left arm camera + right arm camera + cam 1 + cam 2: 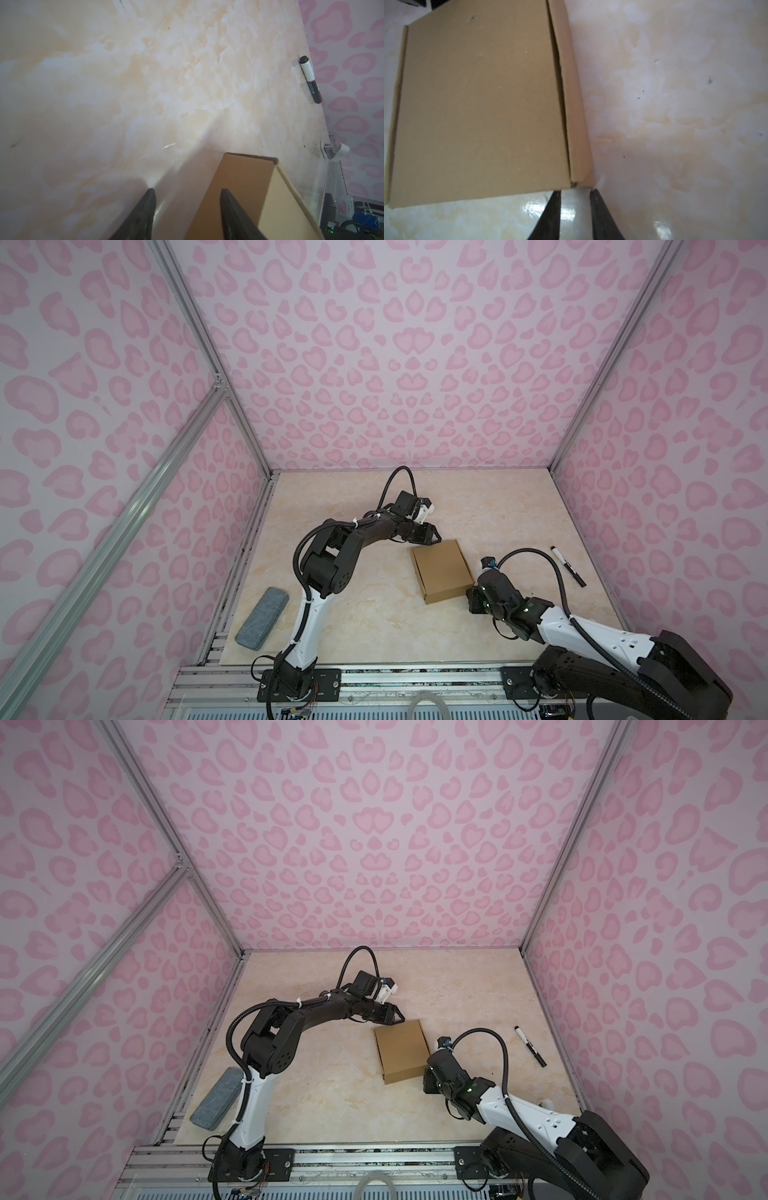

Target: Fold the paper box

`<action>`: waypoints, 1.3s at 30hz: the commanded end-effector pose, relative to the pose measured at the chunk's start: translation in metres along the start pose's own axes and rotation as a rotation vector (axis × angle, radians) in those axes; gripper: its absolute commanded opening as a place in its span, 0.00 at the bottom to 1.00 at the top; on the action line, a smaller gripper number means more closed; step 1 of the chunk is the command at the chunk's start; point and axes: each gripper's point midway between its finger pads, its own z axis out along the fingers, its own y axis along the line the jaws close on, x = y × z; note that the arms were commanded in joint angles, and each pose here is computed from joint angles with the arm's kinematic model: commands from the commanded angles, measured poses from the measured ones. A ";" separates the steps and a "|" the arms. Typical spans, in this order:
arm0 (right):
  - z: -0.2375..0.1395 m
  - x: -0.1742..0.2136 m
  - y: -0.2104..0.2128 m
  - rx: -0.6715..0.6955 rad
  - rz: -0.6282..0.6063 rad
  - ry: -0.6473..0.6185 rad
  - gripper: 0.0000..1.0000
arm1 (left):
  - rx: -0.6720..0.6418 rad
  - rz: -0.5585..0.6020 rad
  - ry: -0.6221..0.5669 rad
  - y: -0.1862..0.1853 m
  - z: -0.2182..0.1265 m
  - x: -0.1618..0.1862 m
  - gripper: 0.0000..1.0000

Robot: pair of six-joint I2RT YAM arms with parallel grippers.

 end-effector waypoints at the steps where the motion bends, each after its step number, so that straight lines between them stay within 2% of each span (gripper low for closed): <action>1: 0.007 -0.014 0.013 -0.029 -0.014 -0.020 0.27 | -0.087 -0.119 0.200 0.024 0.007 0.062 0.54; 5: 0.016 -0.016 0.018 -0.025 -0.023 0.014 0.27 | -0.085 -0.117 0.220 0.024 0.013 0.071 0.54; 16: 0.022 -0.032 0.019 -0.037 -0.028 -0.035 0.26 | -0.060 -0.099 0.238 0.014 0.016 0.077 0.54; 21: 0.010 -0.016 0.024 -0.063 -0.032 -0.023 0.26 | -0.073 -0.111 0.227 0.018 0.013 0.075 0.54; 25: 0.003 0.006 0.038 -0.110 -0.010 -0.007 0.26 | -0.073 -0.122 0.216 0.020 0.011 0.071 0.54; 31: -0.009 0.005 0.072 -0.189 -0.031 -0.051 0.27 | -0.076 -0.127 0.213 0.021 0.009 0.070 0.54; 39: 0.005 0.019 0.121 -0.268 -0.098 0.001 0.27 | -0.076 -0.132 0.208 0.020 0.007 0.072 0.53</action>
